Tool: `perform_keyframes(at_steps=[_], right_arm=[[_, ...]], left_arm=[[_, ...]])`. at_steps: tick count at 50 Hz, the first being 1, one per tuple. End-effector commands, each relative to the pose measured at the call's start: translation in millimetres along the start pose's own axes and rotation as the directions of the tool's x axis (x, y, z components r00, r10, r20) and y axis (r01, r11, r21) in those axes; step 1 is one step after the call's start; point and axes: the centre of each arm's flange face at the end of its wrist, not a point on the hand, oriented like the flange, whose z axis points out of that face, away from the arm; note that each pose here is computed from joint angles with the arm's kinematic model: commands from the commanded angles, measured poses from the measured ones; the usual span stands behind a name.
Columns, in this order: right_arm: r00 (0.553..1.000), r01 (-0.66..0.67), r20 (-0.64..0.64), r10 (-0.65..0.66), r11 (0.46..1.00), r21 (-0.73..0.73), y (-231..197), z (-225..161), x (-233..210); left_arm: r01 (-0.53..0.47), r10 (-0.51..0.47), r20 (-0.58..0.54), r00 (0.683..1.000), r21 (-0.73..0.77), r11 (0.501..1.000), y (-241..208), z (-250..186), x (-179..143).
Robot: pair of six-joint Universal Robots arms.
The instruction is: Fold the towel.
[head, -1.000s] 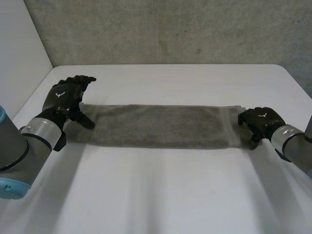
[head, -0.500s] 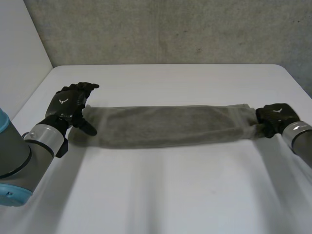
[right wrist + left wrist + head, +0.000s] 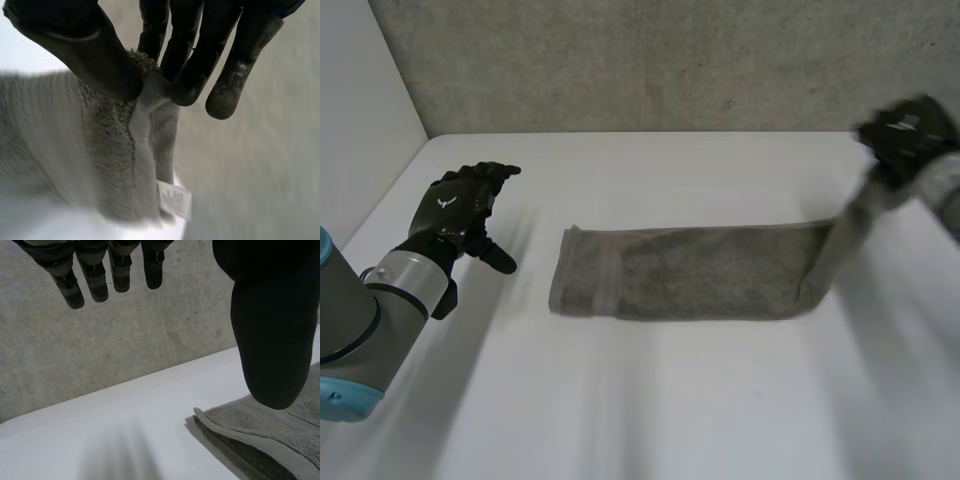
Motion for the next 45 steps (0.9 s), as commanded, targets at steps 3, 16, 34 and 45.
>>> perform_keyframes(at_steps=[3, 16, 34, 45], right_arm=[[0.953, 0.057, 0.262, -0.154, 0.937, 0.345, -100, -28, -159], [0.825, 0.111, 0.447, -0.347, 0.874, 0.473, -86, -69, -313], [0.899, -0.299, 0.382, 0.216, 0.938, 0.173, -83, -61, -164], [0.86, -0.387, 0.297, 0.414, 0.91, -0.147, 13, -56, -132]], left_arm=[[-0.002, 0.002, -0.004, 1.0, 0.0, 1.0, 0, 0, 2], [-0.003, 0.003, -0.006, 1.0, -0.008, 1.0, 4, 1, 2], [-0.013, 0.019, -0.101, 0.995, 0.066, 0.998, -10, 21, 35], [-0.093, 0.088, -0.088, 0.992, -0.049, 0.994, 45, 37, 67]])
